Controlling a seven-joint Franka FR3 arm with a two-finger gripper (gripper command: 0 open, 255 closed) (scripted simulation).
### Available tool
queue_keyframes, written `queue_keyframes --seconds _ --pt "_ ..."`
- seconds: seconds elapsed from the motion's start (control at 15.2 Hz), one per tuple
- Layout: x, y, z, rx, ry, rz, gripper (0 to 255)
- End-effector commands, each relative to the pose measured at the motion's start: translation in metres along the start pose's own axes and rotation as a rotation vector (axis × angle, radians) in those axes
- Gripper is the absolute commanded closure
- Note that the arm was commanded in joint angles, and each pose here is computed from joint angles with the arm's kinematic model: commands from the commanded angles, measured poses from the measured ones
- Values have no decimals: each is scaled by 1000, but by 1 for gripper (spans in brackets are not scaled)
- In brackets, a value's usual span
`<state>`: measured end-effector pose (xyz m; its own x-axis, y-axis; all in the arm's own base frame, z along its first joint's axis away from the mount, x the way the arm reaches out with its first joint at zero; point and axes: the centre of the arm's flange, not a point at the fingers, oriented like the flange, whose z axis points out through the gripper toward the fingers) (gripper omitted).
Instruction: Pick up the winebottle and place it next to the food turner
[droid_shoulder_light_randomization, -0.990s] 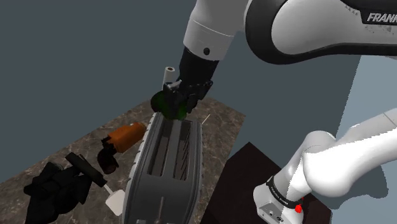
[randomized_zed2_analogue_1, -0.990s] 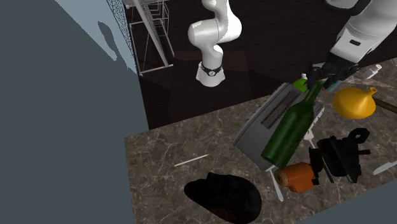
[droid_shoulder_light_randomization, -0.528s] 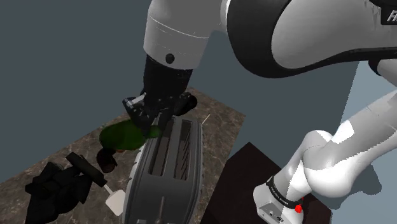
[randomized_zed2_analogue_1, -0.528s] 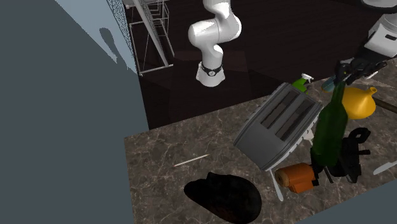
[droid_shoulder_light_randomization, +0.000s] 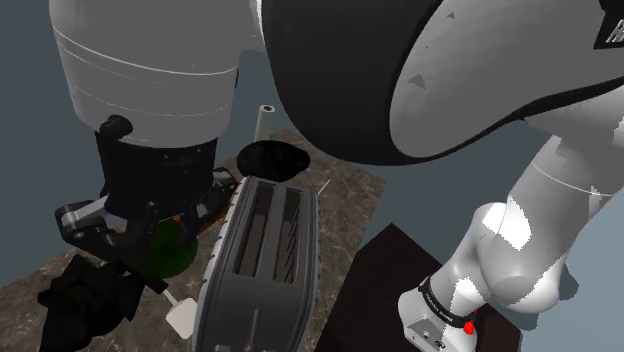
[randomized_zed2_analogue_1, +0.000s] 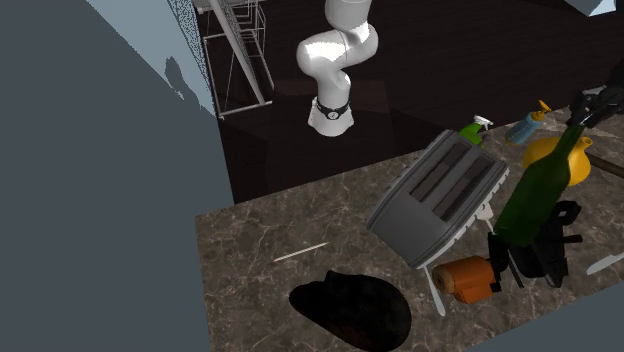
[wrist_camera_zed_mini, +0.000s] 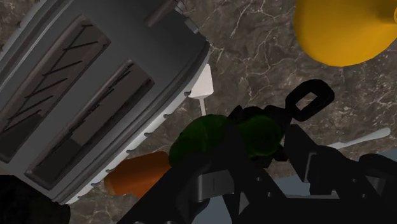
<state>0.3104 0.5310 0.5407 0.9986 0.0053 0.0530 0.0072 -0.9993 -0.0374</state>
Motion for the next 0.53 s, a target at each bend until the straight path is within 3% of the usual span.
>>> queue_keyframes --seconds 0.0,0.46 --pt "-2 -19 -3 1 1 3 255" --pt "-4 -18 34 1 1 3 255"
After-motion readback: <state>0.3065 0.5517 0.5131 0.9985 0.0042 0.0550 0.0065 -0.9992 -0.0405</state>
